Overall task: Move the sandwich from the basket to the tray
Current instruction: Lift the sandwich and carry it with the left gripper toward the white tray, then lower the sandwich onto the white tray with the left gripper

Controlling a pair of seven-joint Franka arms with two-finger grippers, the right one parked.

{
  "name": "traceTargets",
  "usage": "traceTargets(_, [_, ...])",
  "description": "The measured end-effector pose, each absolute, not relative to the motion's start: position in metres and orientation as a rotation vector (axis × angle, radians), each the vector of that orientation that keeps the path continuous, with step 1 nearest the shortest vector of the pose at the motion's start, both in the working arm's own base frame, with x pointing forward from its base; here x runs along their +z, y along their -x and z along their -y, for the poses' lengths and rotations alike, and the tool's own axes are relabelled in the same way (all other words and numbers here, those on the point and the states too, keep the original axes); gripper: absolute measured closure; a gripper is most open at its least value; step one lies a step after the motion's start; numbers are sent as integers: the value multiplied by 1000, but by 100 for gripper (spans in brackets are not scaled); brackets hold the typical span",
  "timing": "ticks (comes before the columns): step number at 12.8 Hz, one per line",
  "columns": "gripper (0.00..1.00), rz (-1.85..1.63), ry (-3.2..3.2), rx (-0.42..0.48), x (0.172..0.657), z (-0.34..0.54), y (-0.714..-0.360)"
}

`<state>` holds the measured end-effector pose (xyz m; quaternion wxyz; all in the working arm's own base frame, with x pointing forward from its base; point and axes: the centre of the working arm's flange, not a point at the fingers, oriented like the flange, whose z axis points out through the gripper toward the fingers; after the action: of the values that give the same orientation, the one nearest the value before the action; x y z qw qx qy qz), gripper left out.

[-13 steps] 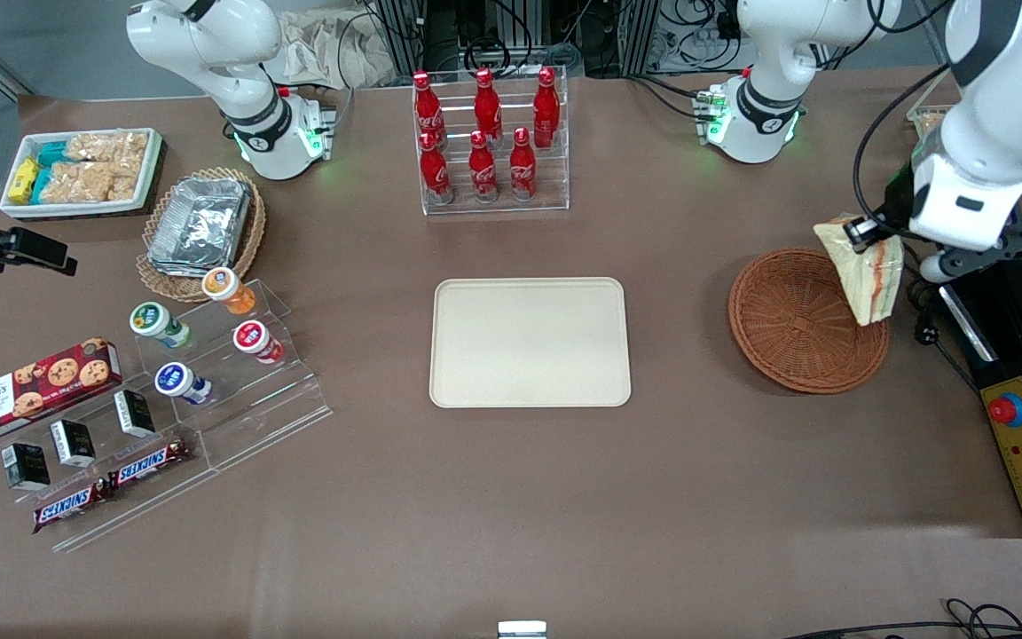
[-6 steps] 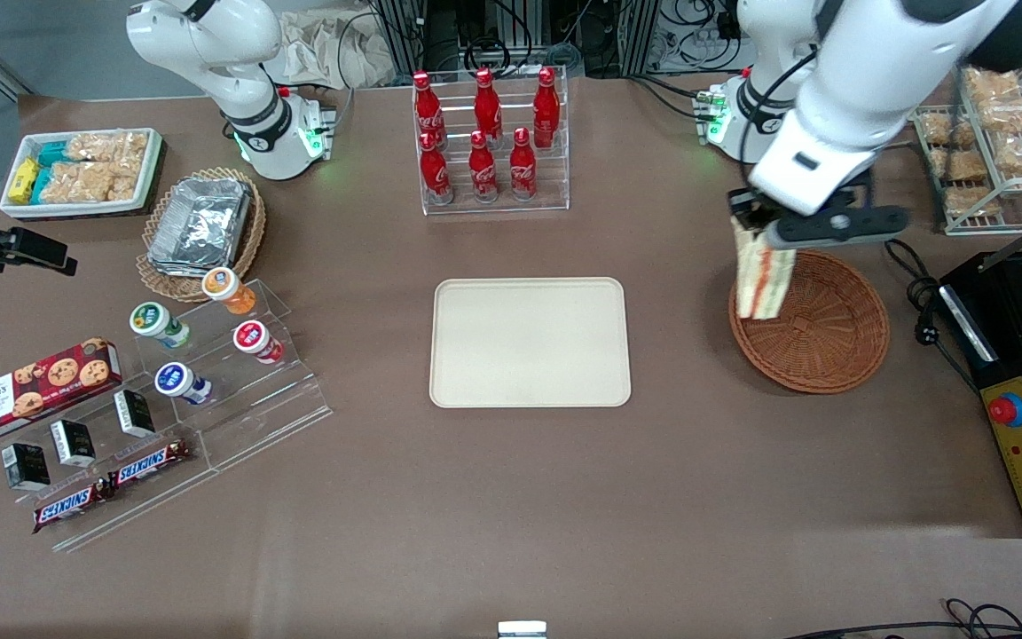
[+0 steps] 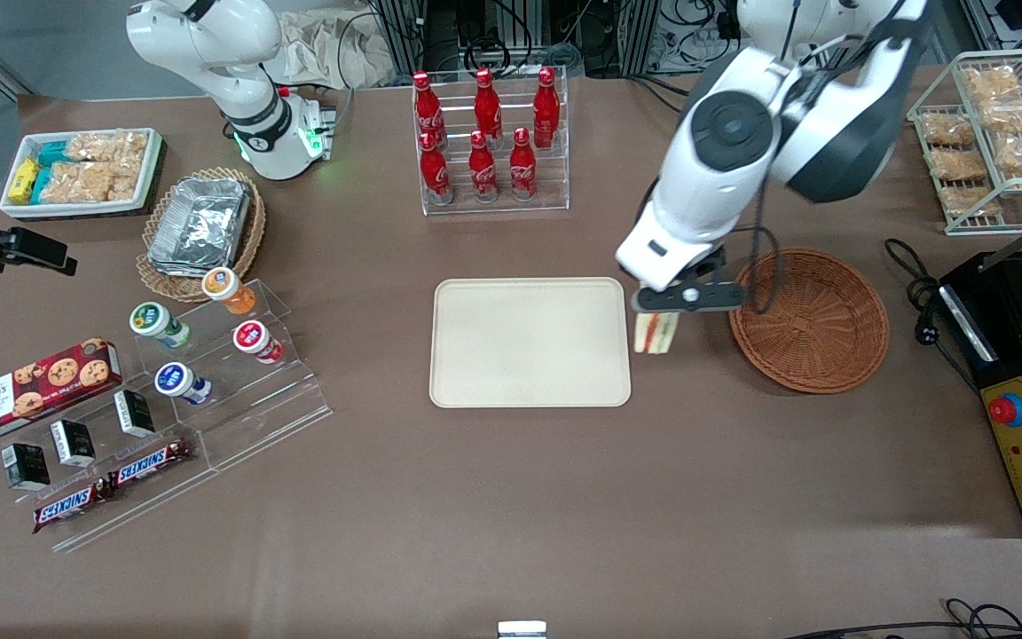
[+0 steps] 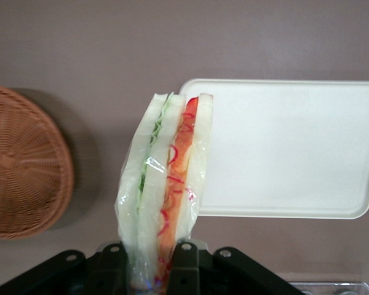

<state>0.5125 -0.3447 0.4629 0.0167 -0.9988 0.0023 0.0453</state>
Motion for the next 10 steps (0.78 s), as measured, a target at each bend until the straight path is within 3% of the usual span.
traceTargets(6, [76,-5,3099,102,320,395,-508])
traceTargets(10, [76,60,3077,56,273,405,-501])
